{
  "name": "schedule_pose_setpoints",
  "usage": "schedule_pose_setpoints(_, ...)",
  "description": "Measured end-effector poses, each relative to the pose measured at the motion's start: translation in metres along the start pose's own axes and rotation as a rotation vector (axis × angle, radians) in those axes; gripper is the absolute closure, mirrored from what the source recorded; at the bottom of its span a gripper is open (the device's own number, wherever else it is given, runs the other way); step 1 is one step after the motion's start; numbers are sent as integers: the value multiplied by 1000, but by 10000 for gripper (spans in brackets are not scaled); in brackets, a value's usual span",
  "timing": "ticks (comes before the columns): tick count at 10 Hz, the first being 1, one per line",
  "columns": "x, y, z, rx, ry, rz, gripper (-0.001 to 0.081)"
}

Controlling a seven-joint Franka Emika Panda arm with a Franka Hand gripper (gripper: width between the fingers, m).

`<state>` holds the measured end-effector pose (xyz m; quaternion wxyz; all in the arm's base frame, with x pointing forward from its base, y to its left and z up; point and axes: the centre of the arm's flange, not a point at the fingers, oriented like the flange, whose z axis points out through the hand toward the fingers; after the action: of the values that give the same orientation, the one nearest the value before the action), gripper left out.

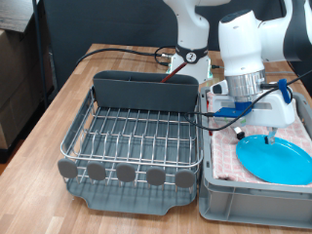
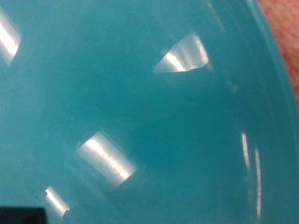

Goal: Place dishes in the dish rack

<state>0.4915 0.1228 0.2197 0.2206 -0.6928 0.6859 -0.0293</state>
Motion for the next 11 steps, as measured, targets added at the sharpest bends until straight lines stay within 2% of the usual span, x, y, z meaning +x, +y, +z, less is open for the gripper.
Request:
schedule_pose_setpoints(1, 1, 0, 0, 0, 2, 5, 252)
schedule_pose_setpoints(2, 2, -1, 0, 0, 6, 15, 252)
schedule_pose_setpoints(3, 2, -1, 1, -3, 13, 23, 490)
schedule_pose_setpoints(4, 3, 0, 3, -9, 20, 29, 490)
schedule_pose_setpoints(5, 3, 1, 4, -13, 22, 31, 670)
schedule_pose_setpoints(6, 3, 2, 4, -14, 22, 30, 670)
schedule_pose_setpoints(7, 2, 2, 4, -14, 21, 30, 766)
schedule_pose_setpoints(11, 4, -4, -4, -17, 46, 10, 766)
